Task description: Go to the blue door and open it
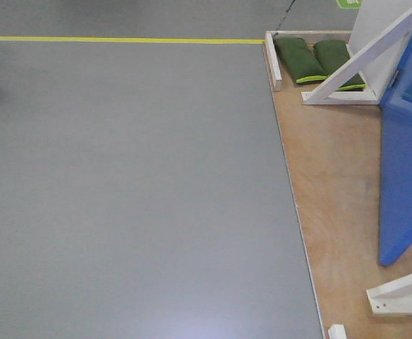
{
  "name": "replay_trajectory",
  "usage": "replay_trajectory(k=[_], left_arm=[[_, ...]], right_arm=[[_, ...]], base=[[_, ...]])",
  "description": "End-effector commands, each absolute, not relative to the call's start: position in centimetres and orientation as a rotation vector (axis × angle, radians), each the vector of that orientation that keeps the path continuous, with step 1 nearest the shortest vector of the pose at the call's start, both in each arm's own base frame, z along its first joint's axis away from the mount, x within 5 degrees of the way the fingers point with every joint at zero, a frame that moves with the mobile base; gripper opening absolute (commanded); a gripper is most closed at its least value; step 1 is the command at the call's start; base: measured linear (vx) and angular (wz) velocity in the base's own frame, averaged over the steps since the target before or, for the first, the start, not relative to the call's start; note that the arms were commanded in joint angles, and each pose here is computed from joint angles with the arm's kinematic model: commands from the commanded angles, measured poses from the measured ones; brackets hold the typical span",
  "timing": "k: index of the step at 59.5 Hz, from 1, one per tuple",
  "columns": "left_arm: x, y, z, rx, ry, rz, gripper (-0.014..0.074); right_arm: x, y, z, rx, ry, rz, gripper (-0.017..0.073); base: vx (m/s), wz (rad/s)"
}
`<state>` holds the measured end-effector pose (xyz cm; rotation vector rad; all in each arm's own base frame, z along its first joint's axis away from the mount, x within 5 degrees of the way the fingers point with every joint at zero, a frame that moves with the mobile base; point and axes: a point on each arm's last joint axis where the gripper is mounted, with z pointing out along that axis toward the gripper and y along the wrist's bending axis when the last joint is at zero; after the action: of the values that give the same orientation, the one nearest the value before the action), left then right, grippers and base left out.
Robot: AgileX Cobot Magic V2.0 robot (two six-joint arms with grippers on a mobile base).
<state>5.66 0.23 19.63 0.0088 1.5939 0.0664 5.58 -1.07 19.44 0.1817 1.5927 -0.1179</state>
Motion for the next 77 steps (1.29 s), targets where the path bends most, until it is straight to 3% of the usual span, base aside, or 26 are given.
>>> replay_trajectory(k=[1,77], left_arm=[[5.39,0.17,21.35,0.007,1.47,0.058,0.0073],[5.39,0.17,21.35,0.007,1.47,0.058,0.0073]], right_arm=[[5.5,-1.06,20.24,0.163,1.5,-0.132,-0.0001],[5.5,-1.06,20.24,0.163,1.5,-0.132,-0.0001]], base=[[0.45,-0.05],[0.32,-0.03]])
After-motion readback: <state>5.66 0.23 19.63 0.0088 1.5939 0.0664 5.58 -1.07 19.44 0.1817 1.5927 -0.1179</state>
